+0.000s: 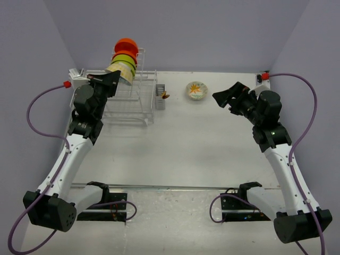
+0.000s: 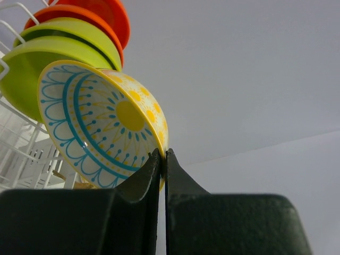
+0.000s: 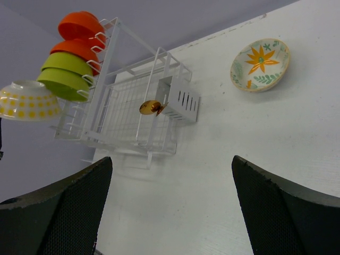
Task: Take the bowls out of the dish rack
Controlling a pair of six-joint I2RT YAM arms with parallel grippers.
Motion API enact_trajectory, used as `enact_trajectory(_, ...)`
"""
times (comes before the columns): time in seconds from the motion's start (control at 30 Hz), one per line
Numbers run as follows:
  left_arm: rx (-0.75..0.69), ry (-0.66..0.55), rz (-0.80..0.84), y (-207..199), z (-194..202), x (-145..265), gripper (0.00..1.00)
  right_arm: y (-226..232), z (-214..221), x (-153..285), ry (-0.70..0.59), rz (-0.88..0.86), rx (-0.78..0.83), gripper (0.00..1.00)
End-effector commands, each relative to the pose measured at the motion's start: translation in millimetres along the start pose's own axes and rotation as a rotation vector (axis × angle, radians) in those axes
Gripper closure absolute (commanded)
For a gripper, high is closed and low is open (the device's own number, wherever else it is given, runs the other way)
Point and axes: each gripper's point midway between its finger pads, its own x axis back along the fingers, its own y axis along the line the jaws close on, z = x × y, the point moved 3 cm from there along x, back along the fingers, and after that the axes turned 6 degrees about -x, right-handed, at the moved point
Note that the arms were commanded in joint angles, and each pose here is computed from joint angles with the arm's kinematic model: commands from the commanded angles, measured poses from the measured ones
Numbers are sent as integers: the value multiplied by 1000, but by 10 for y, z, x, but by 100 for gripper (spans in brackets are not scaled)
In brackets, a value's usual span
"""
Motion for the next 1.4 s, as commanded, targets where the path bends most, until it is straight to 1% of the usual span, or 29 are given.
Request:
enact_trajectory(0.0,-9,-35,181,-414,-172,194,100,79,-66,14,-26,-35,9,7)
enact_trajectory(0.1,-41,3,229,-500,-135,294,100,108,-97,27,-32,-36,12,7)
enact_trajectory(0.13,-87,7,242,-511,-125,305,100,134,-120,30,-35,-41,13,7)
enact_trajectory(0.23,-200,91,335,-688,-14,348,100,177,-154,37,-32,-46,25,7)
enact_trajectory(0.27,-289,123,410,-862,43,394,100,217,-193,45,-28,-44,34,7)
enact_trajectory(0.33,-394,206,438,-915,250,310,100,262,-236,59,-18,-38,48,7)
enact_trajectory(0.37,-505,247,505,-1031,456,347,100,400,-363,111,-39,-58,68,7)
enact_trajectory(0.4,-561,299,547,-1141,599,322,100,339,-326,84,4,-17,84,7)
enact_trajectory(0.43,-633,327,628,-1287,764,402,100,425,-398,166,21,-6,119,7)
enact_trajectory(0.5,-692,390,669,-1259,1013,352,100,418,-392,102,88,22,140,7)
enact_trajectory(0.53,-750,413,707,-1270,1162,381,100,532,-485,149,87,8,165,7)
enact_trajectory(0.6,-847,487,739,-1221,1501,306,100,441,-414,144,177,67,195,7)
enact_trajectory(0.63,-874,492,768,-1267,1549,362,100,452,-437,124,176,65,205,8)
enact_trajectory(0.7,-942,533,800,-1200,1819,367,100,389,-378,113,213,93,210,9)
enact_trajectory(0.73,-1020,534,844,-1214,2004,426,100,355,-384,132,216,119,225,9)
enact_trajectory(0.8,-1124,535,930,-1232,2232,558,100,293,-405,123,214,161,236,9)
enact_trajectory(0.83,-1175,554,928,-1157,2334,567,100,258,-378,140,234,177,244,9)
enact_trajectory(0.9,-1222,592,952,-1088,2503,619,100,234,-342,119,265,181,252,9)
enact_trajectory(1.03,-1278,615,966,-928,2747,660,100,122,-219,21,318,202,240,9)
enact_trajectory(1.07,-1294,612,975,-909,2797,685,100,100,-182,-12,335,201,234,9)
enact_trajectory(1.1,-1308,582,1005,-953,2855,729,100,58,-132,-44,356,207,228,9)
enact_trajectory(1.13,-1328,580,994,-884,2904,741,100,-14,-70,-112,390,228,215,10)
enact_trajectory(1.2,-1357,552,1022,-874,2987,817,100,-103,23,-179,438,251,202,12)
enact_trajectory(1.23,-1372,538,1015,-872,3000,810,100,-149,115,-239,480,260,200,13)
enact_trajectory(1.27,-1383,538,1025,-872,3036,834,100,-154,172,-261,504,254,203,17)
enact_trajectory(1.33,-1422,526,1020,-852,3072,811,100,-176,302,-310,544,256,217,19)
enact_trajectory(1.37,-1434,539,1022,-826,3099,818,100,-200,360,-344,563,263,223,20)
